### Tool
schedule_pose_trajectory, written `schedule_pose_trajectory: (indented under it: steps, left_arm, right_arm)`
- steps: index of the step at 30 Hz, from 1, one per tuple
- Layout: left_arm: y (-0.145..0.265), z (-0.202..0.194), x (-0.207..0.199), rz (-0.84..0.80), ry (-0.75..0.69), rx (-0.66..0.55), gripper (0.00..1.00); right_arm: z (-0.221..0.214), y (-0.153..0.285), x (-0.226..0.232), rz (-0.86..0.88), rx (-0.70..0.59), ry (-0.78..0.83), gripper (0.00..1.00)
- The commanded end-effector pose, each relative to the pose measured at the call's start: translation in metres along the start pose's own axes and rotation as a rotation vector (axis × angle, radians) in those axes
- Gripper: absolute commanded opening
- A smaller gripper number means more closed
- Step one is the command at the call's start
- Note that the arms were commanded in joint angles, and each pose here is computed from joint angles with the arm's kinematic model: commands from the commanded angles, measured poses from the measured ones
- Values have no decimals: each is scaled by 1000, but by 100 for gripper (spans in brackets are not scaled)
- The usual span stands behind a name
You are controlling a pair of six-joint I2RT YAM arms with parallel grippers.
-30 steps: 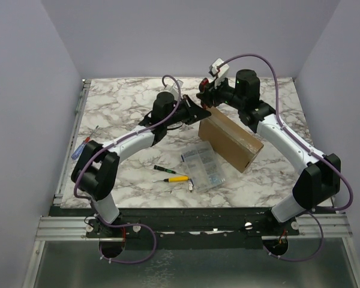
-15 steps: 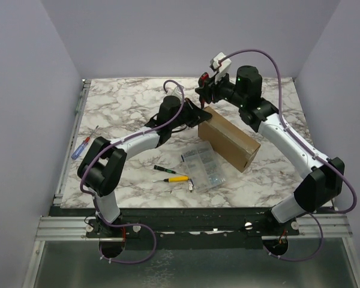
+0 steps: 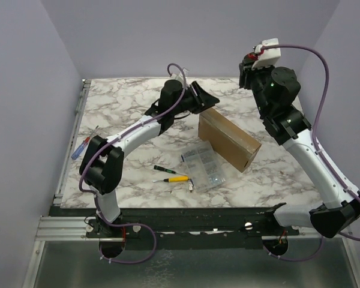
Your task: Unpack the express box
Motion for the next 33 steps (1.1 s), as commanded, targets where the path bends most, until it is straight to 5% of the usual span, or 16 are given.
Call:
schedule_pose_trajectory:
  steps: [1,15,22,33]
  left_arm:
    - [24,36,-49,-183,-86,4,49]
    - [100,47,-13,-25,-401,45,73]
    - [82,44,7,-34,-295,120,75]
    - [50,35,39,-7,-238,190,73]
  right_arm:
    - [-39,12,-57,-541,143,117,1]
    - [-110,69,-112,-786,480,-145,1]
    - [-155,120,-108,-874,773,-160,1]
    - [-202,125,-109,-822,891,-216,1]
Point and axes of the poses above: each gripper's point midway between its finger pads, its own y axis back along the fingers, its own x axis along the line the jaws close on, z = x × y, the point moved 8 cm from there along y, back along the fingers, and after that the axes turned 12 degrees about -y, right-handed, at the moved point
